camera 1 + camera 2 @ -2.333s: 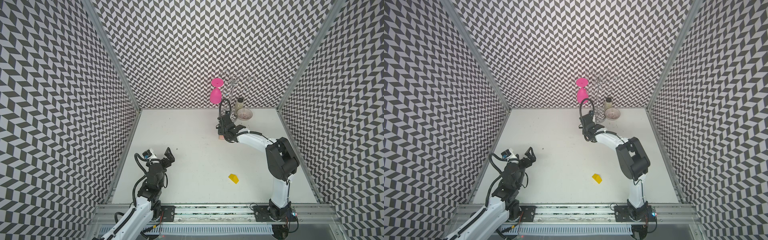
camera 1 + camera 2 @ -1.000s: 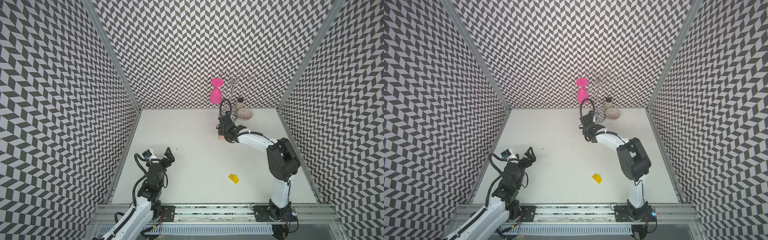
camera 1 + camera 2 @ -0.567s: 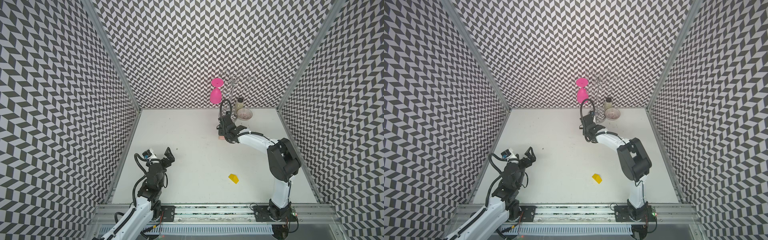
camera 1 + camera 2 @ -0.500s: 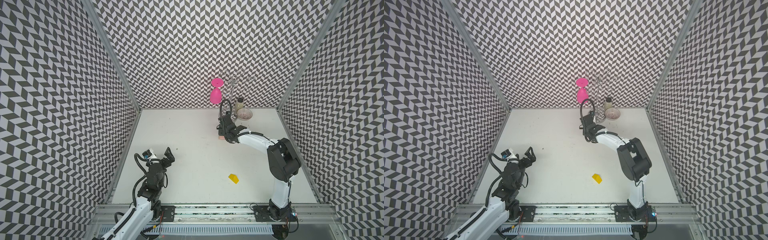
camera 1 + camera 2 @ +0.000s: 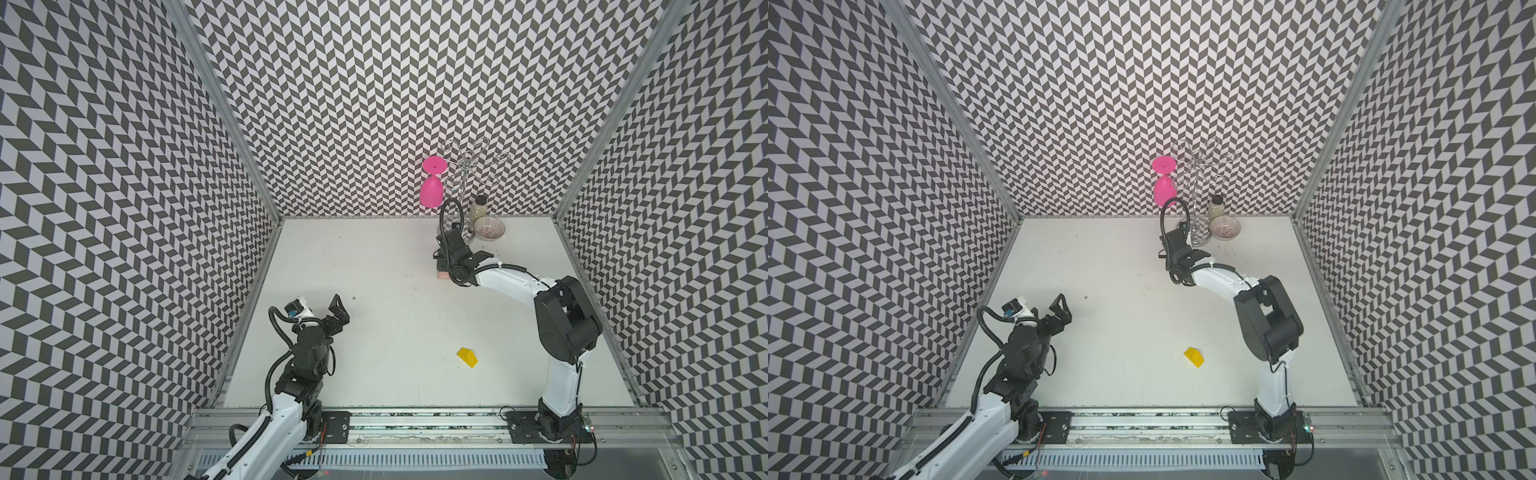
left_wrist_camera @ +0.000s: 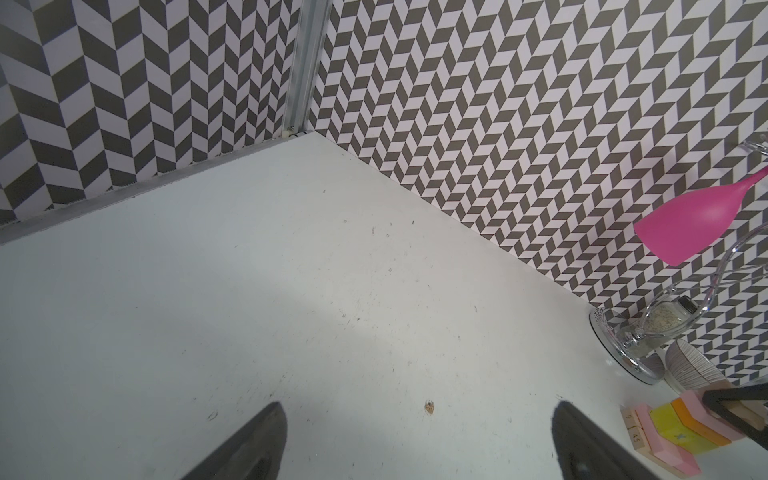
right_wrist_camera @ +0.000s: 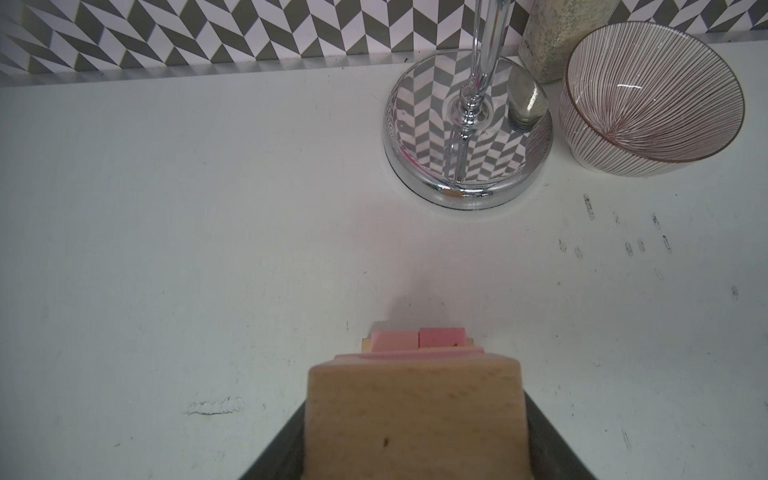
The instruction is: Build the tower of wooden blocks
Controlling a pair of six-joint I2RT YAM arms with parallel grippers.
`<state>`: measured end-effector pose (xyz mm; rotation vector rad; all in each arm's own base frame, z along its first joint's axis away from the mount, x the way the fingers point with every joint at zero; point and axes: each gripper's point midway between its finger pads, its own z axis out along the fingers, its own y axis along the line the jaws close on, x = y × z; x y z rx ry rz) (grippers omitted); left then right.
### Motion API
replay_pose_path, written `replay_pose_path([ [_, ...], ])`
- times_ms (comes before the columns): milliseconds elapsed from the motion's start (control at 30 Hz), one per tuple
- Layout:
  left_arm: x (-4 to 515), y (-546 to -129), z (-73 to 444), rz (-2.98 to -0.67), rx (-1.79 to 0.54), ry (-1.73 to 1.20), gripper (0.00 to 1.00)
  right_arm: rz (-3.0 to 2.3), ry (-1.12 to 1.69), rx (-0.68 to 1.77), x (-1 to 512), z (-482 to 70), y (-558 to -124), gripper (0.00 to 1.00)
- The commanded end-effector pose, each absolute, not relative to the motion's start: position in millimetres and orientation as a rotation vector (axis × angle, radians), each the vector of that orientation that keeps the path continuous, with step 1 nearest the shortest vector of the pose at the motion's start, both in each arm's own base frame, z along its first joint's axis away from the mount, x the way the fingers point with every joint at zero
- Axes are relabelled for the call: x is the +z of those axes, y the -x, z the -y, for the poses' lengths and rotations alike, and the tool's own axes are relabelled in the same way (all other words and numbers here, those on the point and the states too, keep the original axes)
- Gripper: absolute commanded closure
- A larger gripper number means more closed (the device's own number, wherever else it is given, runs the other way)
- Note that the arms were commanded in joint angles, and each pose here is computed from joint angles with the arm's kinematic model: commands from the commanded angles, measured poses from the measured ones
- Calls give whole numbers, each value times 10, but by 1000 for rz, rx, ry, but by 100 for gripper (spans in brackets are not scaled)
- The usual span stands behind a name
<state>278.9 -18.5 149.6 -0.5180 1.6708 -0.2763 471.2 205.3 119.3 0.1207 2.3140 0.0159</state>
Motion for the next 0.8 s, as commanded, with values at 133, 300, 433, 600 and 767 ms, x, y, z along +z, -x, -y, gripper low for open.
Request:
replay_pose_path([
  [133,1520,-2788,164,-1651,-275,520,0,-2273,-126,46,1343,-2090,-4796,46],
  [300,1522,-2788,165,-1650,-276,519,0,-2272,-128,34,1333,-2075,-4800,44],
  [433,1521,-2788,166,-1651,-276,519,0,-2272,-126,35,1326,-2081,-4806,40],
  [600,1520,-2788,167,-1651,-276,518,0,-2272,-125,30,1318,-2080,-4815,33],
  [767,1518,-2788,166,-1652,-276,519,0,-2273,-125,28,1310,-2080,-4824,26],
])
